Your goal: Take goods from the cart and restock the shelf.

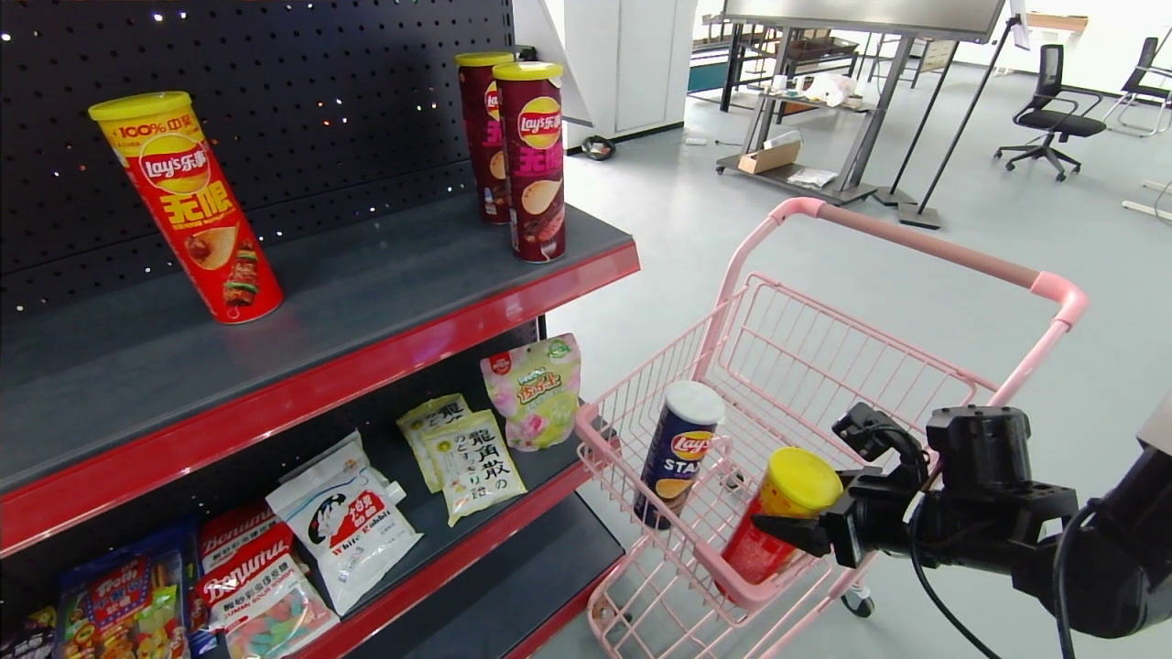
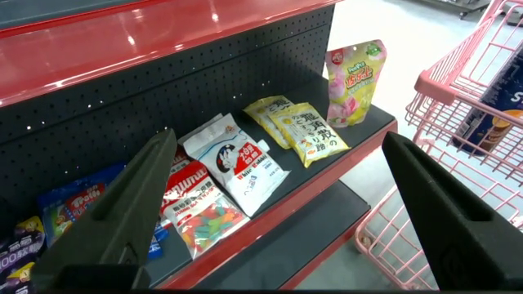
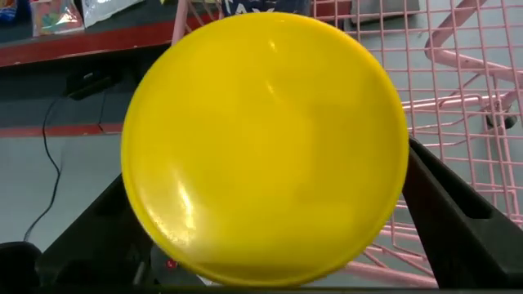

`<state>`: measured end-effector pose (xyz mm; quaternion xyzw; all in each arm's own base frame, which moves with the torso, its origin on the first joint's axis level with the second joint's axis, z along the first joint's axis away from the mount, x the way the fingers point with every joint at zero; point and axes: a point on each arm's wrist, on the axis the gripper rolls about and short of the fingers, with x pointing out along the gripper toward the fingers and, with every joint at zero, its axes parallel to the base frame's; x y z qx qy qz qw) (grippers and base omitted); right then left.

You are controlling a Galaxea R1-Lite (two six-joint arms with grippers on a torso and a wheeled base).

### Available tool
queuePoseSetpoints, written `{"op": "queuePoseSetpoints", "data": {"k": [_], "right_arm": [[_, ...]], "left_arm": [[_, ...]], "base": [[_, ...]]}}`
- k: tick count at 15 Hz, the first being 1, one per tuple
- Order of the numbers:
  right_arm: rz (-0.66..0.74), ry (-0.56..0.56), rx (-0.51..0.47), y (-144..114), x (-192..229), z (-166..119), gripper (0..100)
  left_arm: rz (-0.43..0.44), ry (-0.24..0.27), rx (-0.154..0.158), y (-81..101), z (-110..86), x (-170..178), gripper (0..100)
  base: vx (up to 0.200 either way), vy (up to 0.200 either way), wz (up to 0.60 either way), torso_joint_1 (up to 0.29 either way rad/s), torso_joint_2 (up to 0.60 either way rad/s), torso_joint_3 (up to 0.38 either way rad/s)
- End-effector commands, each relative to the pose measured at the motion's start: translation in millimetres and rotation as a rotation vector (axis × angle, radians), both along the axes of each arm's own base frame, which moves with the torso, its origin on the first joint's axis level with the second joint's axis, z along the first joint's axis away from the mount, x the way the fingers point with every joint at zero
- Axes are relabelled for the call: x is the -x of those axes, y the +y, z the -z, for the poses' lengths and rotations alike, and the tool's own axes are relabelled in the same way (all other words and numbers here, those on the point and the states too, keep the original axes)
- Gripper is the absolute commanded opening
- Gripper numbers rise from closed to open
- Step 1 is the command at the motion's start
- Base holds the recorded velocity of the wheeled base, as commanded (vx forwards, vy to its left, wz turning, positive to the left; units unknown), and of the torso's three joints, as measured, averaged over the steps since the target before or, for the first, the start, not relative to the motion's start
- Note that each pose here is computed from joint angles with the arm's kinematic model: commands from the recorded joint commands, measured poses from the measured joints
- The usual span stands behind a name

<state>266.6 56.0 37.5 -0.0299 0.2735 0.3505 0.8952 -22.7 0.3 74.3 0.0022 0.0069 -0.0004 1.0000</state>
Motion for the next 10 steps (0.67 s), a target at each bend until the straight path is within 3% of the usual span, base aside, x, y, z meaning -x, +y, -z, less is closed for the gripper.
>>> {"op": "queuePoseSetpoints", "data": {"k": [1, 7, 8, 10], "right_arm": [[-0.002, 0.010, 0.001, 1.0, -2.8, 3.6, 100], [-0.018, 0.010, -0.010, 8.5, -6.1, 3.6, 100], [-0.019, 0.015, -0.010, 8.8, -7.2, 5.6, 0], [-0.020, 0.017, -0.011, 9.2, -7.2, 7.4, 0]], "left_arm": [[-0.001, 0.000, 0.000, 0.0, 0.0, 0.0, 100], [-0.001, 0.000, 0.000, 0.0, 0.0, 0.0, 100], [-0.001, 0.000, 0.000, 0.0, 0.0, 0.0, 100], [-0.001, 0.000, 0.000, 0.0, 0.0, 0.0, 100]], "base": [[0.000, 0.000, 0.00, 0.000, 0.00, 0.000], [0.000, 0.000, 0.00, 0.000, 0.00, 0.000], [0.000, 0.000, 0.00, 0.000, 0.00, 0.000], [0.000, 0.000, 0.00, 0.000, 0.00, 0.000]]}}
